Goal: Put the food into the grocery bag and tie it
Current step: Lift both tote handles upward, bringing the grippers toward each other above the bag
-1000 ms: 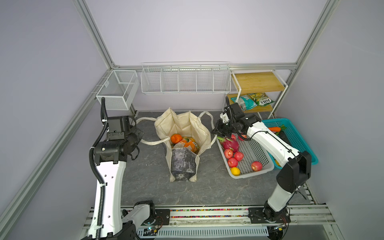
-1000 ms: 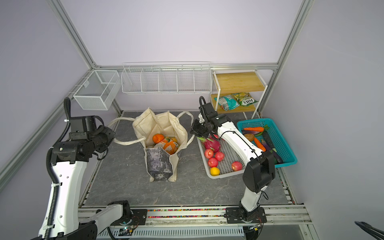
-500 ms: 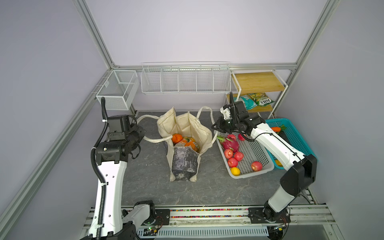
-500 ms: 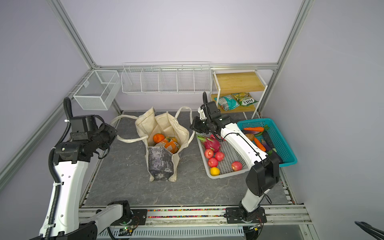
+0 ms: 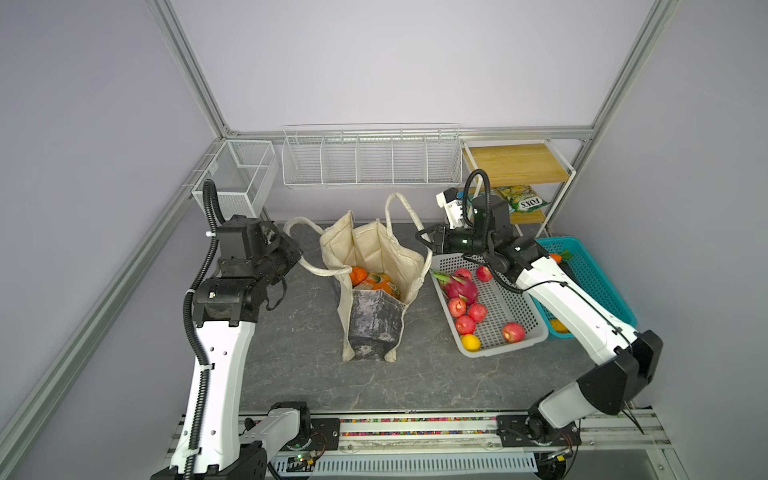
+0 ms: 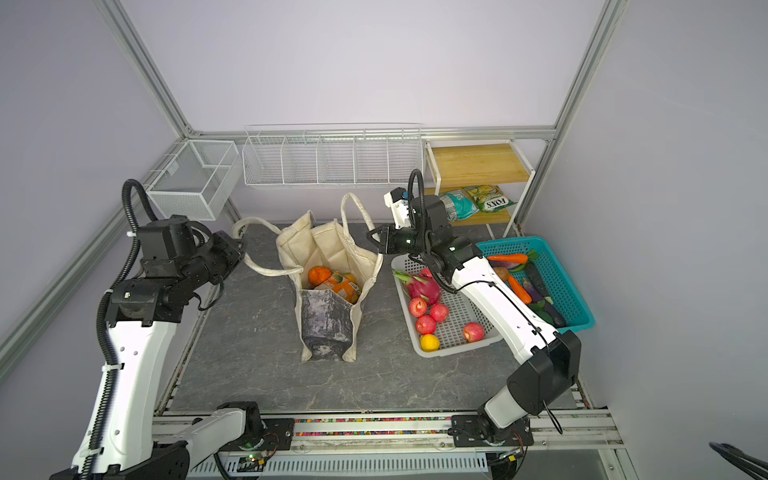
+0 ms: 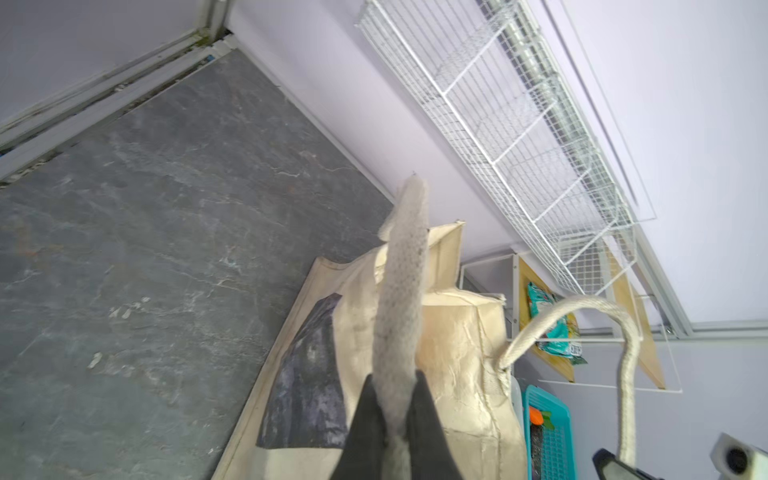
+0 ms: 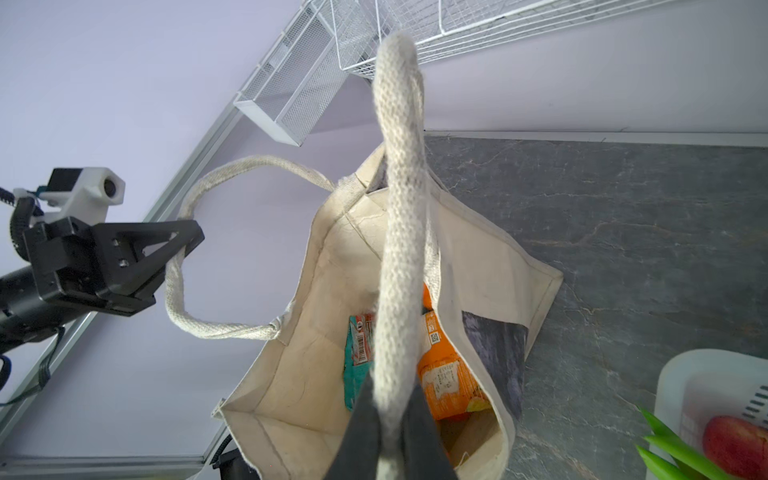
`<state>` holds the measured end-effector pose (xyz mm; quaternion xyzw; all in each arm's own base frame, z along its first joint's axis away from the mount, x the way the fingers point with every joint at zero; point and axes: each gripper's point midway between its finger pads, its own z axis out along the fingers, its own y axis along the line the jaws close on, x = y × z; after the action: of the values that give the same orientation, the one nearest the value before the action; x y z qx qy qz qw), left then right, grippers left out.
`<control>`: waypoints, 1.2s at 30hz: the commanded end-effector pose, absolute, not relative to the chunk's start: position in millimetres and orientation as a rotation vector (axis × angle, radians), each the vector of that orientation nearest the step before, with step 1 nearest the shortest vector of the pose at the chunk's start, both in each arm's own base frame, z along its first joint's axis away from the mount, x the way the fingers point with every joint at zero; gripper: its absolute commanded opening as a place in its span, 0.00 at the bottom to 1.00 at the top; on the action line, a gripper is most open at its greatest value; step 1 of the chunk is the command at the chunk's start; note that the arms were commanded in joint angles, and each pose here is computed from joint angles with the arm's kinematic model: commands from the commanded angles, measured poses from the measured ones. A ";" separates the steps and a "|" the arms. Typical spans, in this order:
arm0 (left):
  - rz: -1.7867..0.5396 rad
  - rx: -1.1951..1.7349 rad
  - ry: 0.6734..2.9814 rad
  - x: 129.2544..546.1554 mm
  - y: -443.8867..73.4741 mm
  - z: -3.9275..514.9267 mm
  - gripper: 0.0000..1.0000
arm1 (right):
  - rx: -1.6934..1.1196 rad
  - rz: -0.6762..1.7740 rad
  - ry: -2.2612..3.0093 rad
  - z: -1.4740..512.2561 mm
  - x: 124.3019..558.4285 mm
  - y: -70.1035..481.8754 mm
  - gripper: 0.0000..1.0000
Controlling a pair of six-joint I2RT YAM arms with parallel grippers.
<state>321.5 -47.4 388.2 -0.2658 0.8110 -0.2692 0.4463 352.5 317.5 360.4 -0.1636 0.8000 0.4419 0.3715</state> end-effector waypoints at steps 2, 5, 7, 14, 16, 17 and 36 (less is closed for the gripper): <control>-0.762 -0.477 1.960 329.4 -74.3 421.4 0.00 | -0.601 1.157 1.862 393.4 334.3 333.8 0.07; -0.805 -0.418 1.954 334.0 -87.2 430.0 0.00 | -0.664 1.141 1.823 395.5 328.1 340.3 0.07; -0.819 -0.376 1.957 337.0 -96.0 435.3 0.00 | -0.702 1.131 1.801 396.4 323.6 345.1 0.07; -0.824 -0.231 1.997 348.5 -129.2 450.2 0.00 | -0.824 1.090 1.711 398.6 309.3 361.9 0.07; -0.838 -0.199 2.004 351.5 -138.9 452.5 0.00 | -0.850 1.089 1.701 397.2 307.1 366.8 0.07; -0.849 -0.182 2.010 353.1 -144.7 452.5 0.00 | -0.859 1.089 1.698 396.2 306.8 369.1 0.07; -1.085 0.006 2.068 350.1 -211.6 454.1 0.00 | -0.931 1.154 1.646 389.8 312.1 410.6 0.07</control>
<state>356.8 -199.7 436.1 -0.0207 0.8296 -0.4004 0.3886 317.6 400.9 368.8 -0.3550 0.6997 0.4504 0.4261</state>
